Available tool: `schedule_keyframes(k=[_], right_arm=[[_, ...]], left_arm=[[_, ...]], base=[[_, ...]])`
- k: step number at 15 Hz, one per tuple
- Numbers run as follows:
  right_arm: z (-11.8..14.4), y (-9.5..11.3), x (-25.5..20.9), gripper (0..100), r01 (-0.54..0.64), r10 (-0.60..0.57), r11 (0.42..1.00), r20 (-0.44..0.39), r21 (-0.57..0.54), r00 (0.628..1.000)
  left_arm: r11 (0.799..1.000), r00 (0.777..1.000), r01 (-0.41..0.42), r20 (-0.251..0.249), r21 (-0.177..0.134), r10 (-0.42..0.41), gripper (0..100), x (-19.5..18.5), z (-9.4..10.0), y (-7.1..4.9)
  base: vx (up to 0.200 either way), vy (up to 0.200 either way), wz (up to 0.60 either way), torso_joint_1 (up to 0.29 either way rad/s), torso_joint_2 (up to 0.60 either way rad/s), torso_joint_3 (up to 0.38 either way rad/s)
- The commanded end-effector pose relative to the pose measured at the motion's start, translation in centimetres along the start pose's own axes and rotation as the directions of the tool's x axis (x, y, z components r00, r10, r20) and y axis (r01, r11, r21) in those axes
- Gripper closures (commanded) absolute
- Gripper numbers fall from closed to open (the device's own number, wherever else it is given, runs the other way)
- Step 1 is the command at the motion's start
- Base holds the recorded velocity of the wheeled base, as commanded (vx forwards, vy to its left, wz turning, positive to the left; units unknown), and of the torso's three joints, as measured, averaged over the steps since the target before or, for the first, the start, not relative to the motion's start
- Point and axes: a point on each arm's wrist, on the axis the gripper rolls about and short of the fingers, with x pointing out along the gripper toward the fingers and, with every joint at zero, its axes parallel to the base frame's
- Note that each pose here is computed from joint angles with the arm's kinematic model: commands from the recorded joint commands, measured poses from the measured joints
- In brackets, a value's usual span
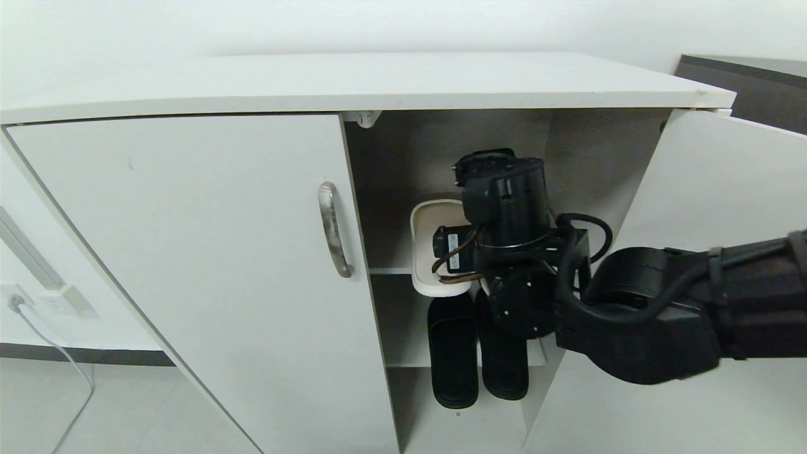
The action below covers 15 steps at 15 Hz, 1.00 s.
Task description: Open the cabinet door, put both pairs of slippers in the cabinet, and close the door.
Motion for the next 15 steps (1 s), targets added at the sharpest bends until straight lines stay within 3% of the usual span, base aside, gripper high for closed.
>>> schedule_keyframes(k=[1,4,5,15], right_arm=[[0.8,-1.6,-4.1,0,-0.058,0.057,0.998,0.013,0.008,0.998],[-0.7,-2.7,-5.5,0,-0.103,0.103,0.995,-0.013,0.012,0.995],[-1.0,-2.8,-5.6,100,-0.129,0.129,0.992,-0.022,0.009,0.991],[-2.6,-1.8,-5.1,100,-0.134,0.132,0.99,-0.059,-0.031,0.989]], left_arm=[[1.0,1.0,-0.001,0.0,0.0,0.001,100,0.0,0.0,0.0],[1.0,1.0,-0.001,0.0,0.001,0.001,100,0.0,0.0,0.0],[1.0,1.0,-0.001,0.0,0.0,0.001,100,0.0,0.0,0.0],[1.0,1.0,-0.001,0.0,0.0,0.001,100,0.0,0.0,0.0]], base=[[0.0,0.0,0.0,0.0,0.0,0.0],[0.0,0.0,0.0,0.0,0.0,0.0],[0.0,0.0,0.0,0.0,0.0,0.0],[0.0,0.0,0.0,0.0,0.0,0.0]])
